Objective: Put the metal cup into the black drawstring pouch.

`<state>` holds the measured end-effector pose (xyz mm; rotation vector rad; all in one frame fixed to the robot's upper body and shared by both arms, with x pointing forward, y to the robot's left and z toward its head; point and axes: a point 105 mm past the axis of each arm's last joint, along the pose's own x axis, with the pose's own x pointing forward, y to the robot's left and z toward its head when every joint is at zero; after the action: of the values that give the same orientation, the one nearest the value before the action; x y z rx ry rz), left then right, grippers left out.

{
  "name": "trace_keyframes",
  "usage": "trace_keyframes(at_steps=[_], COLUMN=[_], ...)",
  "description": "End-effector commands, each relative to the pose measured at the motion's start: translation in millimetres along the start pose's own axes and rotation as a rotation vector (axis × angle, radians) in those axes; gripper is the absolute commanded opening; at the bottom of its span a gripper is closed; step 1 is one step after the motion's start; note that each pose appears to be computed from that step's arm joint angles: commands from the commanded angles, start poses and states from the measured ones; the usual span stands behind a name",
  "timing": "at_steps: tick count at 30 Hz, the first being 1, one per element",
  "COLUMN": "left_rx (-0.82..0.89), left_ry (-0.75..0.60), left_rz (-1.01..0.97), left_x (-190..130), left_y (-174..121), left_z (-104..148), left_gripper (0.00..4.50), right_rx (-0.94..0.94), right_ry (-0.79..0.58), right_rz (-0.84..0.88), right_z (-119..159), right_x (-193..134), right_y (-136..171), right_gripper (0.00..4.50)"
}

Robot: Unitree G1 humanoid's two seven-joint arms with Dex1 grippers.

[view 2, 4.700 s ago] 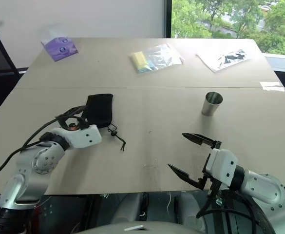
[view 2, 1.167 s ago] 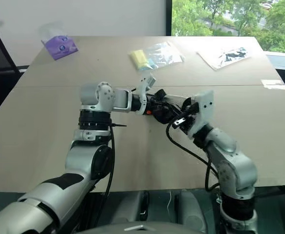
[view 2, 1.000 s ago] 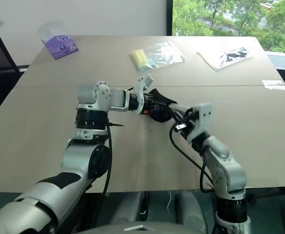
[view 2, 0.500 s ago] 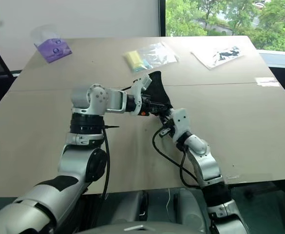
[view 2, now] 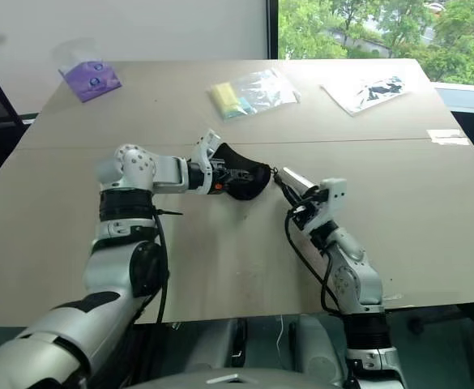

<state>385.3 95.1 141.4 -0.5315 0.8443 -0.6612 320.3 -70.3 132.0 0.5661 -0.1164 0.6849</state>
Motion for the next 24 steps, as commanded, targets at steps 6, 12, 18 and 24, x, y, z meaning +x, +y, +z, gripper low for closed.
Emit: trace_keyframes(at_steps=[6, 12, 18, 24], left_rx=[0.033, 0.035, 0.039, 0.102], left_ry=[-0.007, -0.010, -0.008, -0.032], left_rz=[-0.055, -0.061, -0.069, -0.049], left_x=[-3.2, -7.3, -7.2, -9.5], left_y=[-14.6, -16.8, -20.4, -21.3], left_z=[9.3, 9.1, 5.4, 7.8], left_gripper=[0.00, 0.00, 0.00, 0.00], right_rx=[0.157, 0.186, 0.109, -0.219], right_ry=[-0.003, 0.050, 0.143, 0.397], right_rz=[0.125, 0.124, 0.179, 0.216], right_z=[-14.8, -37.3, -55.5, -94.4], right_x=[24.2, 33.6, 39.9, 35.8], right_y=[18.0, 8.5, 14.4, 9.3], right_gripper=[0.08, 0.08, 0.08, 0.08])
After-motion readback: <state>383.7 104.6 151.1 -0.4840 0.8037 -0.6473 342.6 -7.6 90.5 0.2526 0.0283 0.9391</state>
